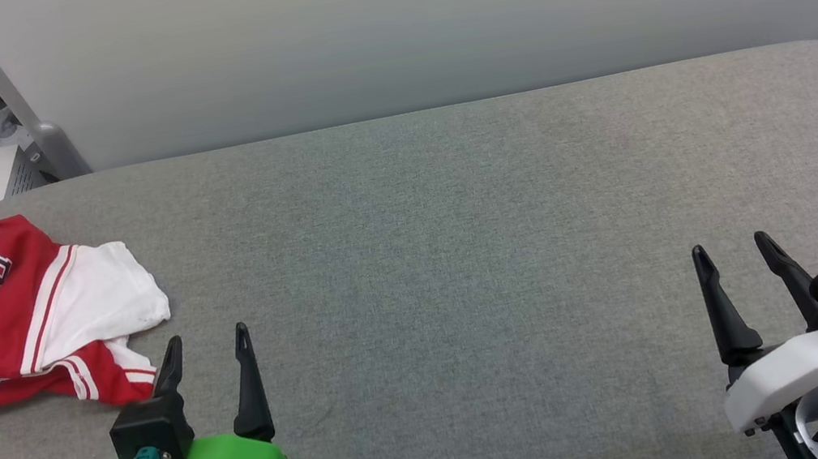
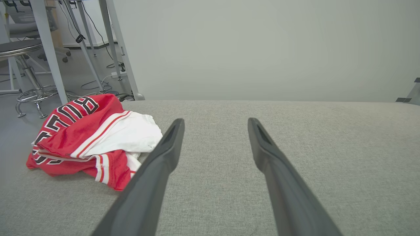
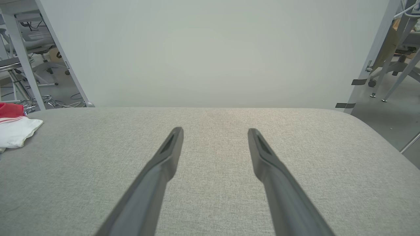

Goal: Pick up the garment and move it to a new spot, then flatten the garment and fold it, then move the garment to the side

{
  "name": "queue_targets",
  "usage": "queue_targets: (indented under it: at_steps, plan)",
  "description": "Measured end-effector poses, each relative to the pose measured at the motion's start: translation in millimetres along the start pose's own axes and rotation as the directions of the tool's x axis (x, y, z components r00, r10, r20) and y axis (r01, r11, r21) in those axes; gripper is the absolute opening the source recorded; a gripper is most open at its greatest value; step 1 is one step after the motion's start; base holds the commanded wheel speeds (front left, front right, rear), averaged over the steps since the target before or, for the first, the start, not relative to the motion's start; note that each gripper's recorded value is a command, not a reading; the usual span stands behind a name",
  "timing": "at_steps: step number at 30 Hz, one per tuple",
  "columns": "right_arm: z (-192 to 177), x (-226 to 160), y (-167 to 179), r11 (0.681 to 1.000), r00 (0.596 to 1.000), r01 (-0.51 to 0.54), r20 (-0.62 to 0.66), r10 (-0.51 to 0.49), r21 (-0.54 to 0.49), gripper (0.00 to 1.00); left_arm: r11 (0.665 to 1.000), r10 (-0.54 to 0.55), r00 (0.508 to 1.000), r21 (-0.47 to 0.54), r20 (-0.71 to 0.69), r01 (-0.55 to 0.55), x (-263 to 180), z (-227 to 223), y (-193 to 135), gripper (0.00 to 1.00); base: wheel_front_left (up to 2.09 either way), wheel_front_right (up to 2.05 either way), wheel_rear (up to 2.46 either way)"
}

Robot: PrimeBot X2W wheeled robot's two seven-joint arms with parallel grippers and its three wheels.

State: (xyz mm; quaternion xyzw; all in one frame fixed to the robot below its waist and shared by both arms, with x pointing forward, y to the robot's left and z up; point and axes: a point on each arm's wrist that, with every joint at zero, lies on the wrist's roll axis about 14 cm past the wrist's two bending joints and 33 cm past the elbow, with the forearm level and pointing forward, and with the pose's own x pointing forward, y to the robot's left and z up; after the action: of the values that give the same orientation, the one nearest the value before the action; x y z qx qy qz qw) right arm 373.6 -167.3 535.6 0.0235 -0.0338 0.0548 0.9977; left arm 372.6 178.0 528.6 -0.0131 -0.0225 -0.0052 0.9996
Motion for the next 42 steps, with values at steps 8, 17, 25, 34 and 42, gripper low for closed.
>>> queue_targets:
  at_steps: [8,17,25,34,42]
  plan:
    - [4.8,0.2,0.3,1.0,1.0,-0.001,0.025,0.0,0.009,1.0,1.0,-0.014,1.0,-0.016,0.014,0.014,-0.4,1.3,-3.2,1.0,0.0,0.0,0.0]
    - [13.5,1.6,2.2,1.0,0.998,-0.007,0.063,0.006,0.014,1.0,1.0,-0.019,0.999,-0.024,0.049,0.02,0.3,8.8,-4.3,1.0,0.0,0.0,0.0]
    - [15.6,1.7,2.6,1.0,0.997,-0.008,0.08,0.007,0.023,1.0,0.999,-0.031,0.998,-0.036,0.053,0.033,-0.1,6.9,-7.7,1.0,0.0,0.0,0.0]
    - [15.9,0.0,-0.2,0.999,0.995,0.0,0.095,-0.005,0.047,1.0,0.998,-0.036,0.998,-0.049,0.046,0.038,-1.4,1.0,-9.9,1.0,0.0,0.0,0.0]
    - [17.9,-0.2,-0.9,0.998,0.994,0.002,0.111,-0.008,0.058,1.0,0.997,-0.046,0.997,-0.064,0.064,0.051,-1.2,3.7,-12.4,1.0,0.0,0.0,0.0]
